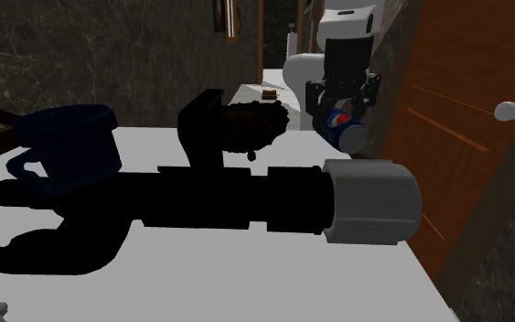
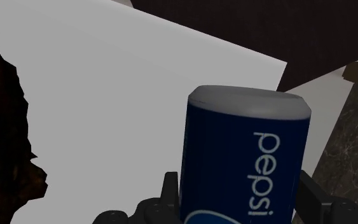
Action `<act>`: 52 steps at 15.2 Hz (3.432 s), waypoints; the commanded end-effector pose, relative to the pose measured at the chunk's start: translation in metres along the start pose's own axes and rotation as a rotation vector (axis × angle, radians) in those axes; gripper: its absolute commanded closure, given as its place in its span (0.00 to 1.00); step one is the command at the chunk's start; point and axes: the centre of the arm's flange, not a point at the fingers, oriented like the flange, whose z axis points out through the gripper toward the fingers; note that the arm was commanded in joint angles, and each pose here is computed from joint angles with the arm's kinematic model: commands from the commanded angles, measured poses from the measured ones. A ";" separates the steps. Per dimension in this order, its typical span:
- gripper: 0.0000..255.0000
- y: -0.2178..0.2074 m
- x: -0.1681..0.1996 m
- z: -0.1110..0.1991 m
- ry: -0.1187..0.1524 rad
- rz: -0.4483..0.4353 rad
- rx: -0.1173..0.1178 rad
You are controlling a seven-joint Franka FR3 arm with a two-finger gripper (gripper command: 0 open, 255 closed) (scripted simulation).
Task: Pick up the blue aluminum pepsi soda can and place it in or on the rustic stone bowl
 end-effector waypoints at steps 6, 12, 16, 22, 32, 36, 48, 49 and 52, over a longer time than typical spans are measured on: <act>1.00 0.000 0.000 0.000 0.000 0.000 0.000; 1.00 -0.003 -0.001 -0.032 0.000 0.000 0.000; 1.00 -0.004 -0.001 -0.053 0.000 0.000 0.000; 1.00 -0.007 -0.002 -0.084 0.000 0.000 0.000; 1.00 -0.011 -0.004 -0.137 0.000 0.000 0.000; 1.00 -0.012 -0.004 -0.158 0.000 0.000 0.000; 1.00 0.103 -0.025 -0.182 0.000 0.000 0.000; 1.00 0.116 -0.028 -0.183 0.000 0.000 0.000; 1.00 0.155 -0.035 -0.187 0.000 0.000 0.000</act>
